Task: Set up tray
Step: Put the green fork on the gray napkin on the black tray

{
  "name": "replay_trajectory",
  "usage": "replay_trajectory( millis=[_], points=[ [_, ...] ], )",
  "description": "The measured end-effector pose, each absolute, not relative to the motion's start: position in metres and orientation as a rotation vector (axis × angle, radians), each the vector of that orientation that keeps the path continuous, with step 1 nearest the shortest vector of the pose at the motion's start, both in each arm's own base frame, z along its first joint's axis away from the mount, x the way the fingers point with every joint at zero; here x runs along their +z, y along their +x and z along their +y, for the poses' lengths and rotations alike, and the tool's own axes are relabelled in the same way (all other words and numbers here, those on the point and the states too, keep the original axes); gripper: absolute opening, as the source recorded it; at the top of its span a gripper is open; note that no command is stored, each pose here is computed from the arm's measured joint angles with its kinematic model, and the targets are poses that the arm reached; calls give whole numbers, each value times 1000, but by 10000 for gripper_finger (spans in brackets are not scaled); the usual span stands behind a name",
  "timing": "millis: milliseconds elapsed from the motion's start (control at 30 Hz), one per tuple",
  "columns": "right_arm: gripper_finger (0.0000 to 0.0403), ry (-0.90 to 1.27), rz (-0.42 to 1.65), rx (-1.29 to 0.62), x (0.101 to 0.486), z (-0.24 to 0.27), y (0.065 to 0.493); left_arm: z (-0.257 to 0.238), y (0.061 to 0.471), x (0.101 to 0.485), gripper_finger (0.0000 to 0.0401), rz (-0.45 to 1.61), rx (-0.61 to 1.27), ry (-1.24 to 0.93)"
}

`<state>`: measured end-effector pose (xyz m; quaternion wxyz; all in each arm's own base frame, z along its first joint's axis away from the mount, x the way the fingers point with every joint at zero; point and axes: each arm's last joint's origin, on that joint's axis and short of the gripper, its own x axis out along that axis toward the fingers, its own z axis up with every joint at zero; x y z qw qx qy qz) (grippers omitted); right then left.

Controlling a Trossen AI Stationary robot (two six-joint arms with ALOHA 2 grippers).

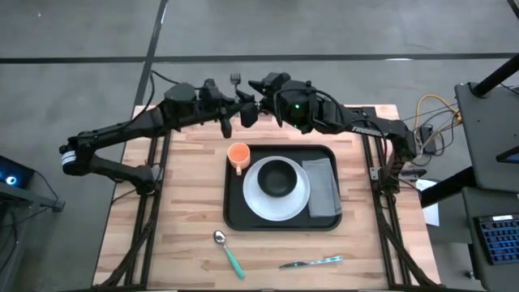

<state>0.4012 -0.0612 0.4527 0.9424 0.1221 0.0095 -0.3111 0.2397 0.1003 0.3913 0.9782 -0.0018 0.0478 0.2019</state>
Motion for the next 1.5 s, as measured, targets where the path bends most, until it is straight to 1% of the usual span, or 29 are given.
replay_trajectory(
  millis=[200,500,667,767,900,1000,1100,1267,1433,1500],
  points=[
    [223,274,11,-630,452,-66,401,104,247,401,14,175,453,24],
    [223,299,51,-648,447,-68,401,108,258,402,14,200,488,51],
    [223,308,78,-653,444,-70,400,101,263,406,14,214,456,139],
    [223,320,88,-641,443,-69,400,97,265,404,14,237,498,206],
    [211,336,98,-642,442,-70,399,94,265,403,14,248,514,216],
    [194,345,95,-642,442,-70,399,94,265,403,14,247,516,216],
    [169,343,106,-641,441,-70,399,94,265,403,14,248,517,216],
    [109,342,115,-640,441,-70,399,95,265,404,14,246,535,217],
    [29,324,121,-639,441,-70,399,95,265,404,14,246,536,216],
    [19,313,123,-641,441,-70,399,95,265,404,13,242,538,215]
  ],
)
